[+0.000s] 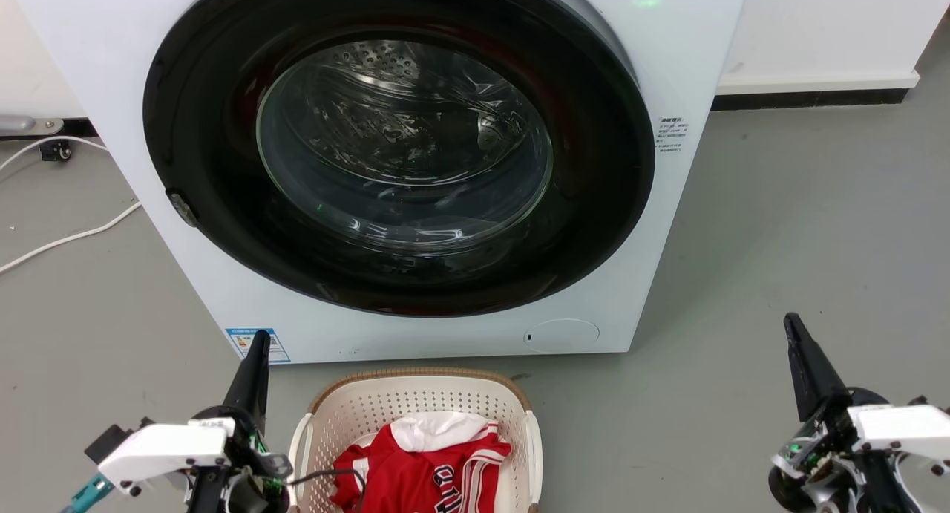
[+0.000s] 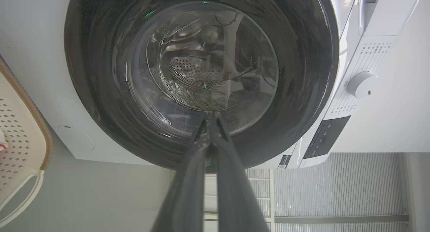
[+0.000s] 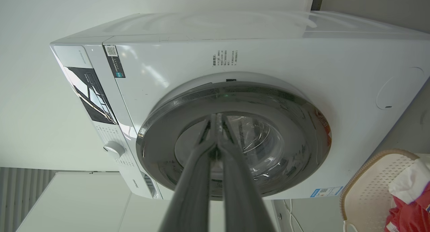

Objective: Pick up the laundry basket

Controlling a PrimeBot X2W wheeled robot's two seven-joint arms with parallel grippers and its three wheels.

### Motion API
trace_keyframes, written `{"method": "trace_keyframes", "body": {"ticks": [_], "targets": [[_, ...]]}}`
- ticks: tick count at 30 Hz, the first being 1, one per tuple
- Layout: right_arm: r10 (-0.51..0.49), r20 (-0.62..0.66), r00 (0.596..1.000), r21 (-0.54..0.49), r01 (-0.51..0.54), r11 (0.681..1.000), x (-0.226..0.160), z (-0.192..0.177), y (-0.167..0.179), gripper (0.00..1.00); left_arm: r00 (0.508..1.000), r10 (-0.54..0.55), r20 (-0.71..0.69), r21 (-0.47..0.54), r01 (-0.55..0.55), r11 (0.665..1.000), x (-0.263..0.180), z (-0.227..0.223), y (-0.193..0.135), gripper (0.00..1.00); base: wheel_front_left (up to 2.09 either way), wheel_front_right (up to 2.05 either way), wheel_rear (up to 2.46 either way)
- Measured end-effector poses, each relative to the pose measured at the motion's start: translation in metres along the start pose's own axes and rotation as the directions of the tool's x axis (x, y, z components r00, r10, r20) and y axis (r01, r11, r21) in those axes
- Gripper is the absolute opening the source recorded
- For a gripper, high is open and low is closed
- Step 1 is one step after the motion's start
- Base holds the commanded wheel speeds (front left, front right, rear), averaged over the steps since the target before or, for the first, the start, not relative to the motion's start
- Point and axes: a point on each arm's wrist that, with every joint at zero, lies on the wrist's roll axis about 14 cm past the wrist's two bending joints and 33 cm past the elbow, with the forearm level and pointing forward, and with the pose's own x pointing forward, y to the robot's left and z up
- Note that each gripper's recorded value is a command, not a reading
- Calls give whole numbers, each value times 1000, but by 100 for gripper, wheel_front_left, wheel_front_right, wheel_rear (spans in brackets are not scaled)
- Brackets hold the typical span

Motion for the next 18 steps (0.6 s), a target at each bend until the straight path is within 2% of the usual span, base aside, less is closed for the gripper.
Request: {"method": "trace_keyframes", "body": {"ticks": [5,9,18], "targets": [[-71,5,997,6,70,997,-11,1,-24,100,997,72,4,-8,-72,997,-11,-1,24,100,0,0,0],[-79,23,997,-10,80,997,-13,3,-27,100,997,74,20,5,-74,997,-12,1,25,100,0,0,0],[-40,44,998,-190,48,981,-10,6,-12,100,997,51,51,163,-58,985,-10,7,13,100,0,0,0]]}}
